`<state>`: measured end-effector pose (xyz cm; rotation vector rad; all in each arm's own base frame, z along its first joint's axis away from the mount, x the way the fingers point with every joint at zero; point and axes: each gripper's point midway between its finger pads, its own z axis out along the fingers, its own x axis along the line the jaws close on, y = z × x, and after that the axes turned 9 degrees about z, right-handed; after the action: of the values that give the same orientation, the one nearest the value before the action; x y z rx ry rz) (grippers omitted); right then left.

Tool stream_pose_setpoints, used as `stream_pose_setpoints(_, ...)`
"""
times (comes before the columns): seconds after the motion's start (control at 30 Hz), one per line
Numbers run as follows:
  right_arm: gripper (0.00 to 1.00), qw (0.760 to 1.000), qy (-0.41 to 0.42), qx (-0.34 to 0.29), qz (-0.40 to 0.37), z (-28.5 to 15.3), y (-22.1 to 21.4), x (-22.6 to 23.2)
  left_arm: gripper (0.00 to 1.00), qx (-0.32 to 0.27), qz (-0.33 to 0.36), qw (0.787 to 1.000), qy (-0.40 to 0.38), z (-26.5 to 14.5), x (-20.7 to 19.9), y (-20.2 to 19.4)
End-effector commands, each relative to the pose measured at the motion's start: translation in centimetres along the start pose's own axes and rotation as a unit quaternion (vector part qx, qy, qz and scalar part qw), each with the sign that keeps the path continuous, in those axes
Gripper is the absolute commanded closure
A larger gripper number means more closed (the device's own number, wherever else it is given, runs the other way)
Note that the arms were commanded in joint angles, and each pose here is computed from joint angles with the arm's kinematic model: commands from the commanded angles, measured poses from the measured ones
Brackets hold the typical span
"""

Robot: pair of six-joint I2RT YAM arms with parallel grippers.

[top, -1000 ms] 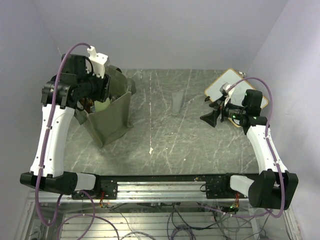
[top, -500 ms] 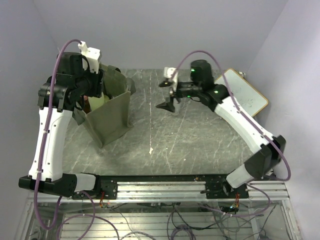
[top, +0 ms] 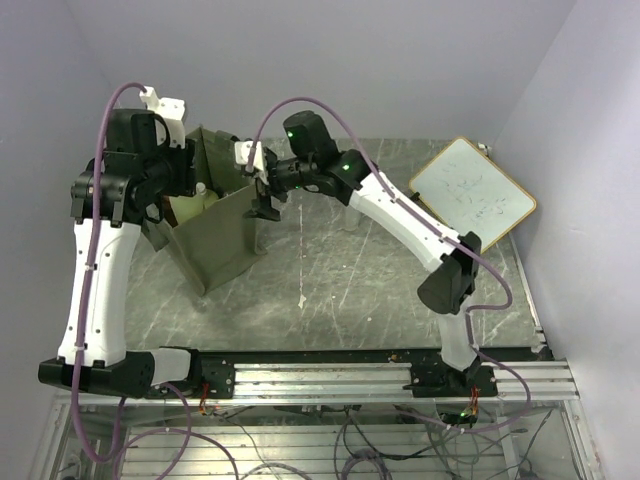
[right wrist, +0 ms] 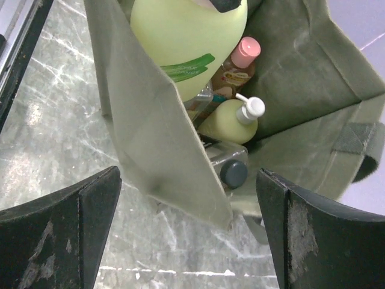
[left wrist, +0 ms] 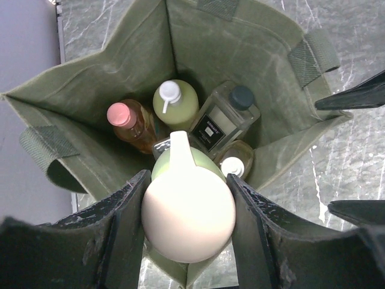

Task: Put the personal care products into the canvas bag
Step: Place the care product in the canvas bag.

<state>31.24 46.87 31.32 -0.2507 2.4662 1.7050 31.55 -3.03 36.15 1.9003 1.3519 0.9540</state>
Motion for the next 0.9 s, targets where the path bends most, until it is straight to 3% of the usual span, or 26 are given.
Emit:
stream_pose_setpoints(0.0,0.07,1.0,0.013,0.008,-0.015,1.5,0.2,0.3,0.93,-0.099,-0.021,0.994,0.029,-2.5,1.8,4.0)
stream_pose_setpoints(0.17,0.18,0.999,0.03,0.007,-0.022,2.9,0.1,0.6,0.93,-0.1,-0.028,0.994,0.032,-2.5,2.2,4.0)
stream_pose_setpoints(0.33,0.35,0.998,0.06,0.016,-0.027,3.6,-0.6,2.4,0.93,-0.103,-0.036,0.994,0.02,-2.5,2.1,4.2)
stream_pose_setpoints(0.47,0.56,0.998,0.062,0.018,-0.028,3.5,-0.5,2.8,0.93,-0.116,-0.034,0.993,-0.004,-2.7,1.3,4.8)
stream_pose_setpoints(0.67,0.98,0.998,0.053,0.001,-0.021,3.0,1.1,2.5,0.93,-0.125,-0.021,0.991,-0.038,-3.4,0.1,5.1)
stream_pose_setpoints(0.87,1.0,0.999,0.038,-0.016,-0.024,2.4,2.8,2.0,0.93,-0.147,-0.018,0.986,-0.081,-3.7,-1.3,6.1)
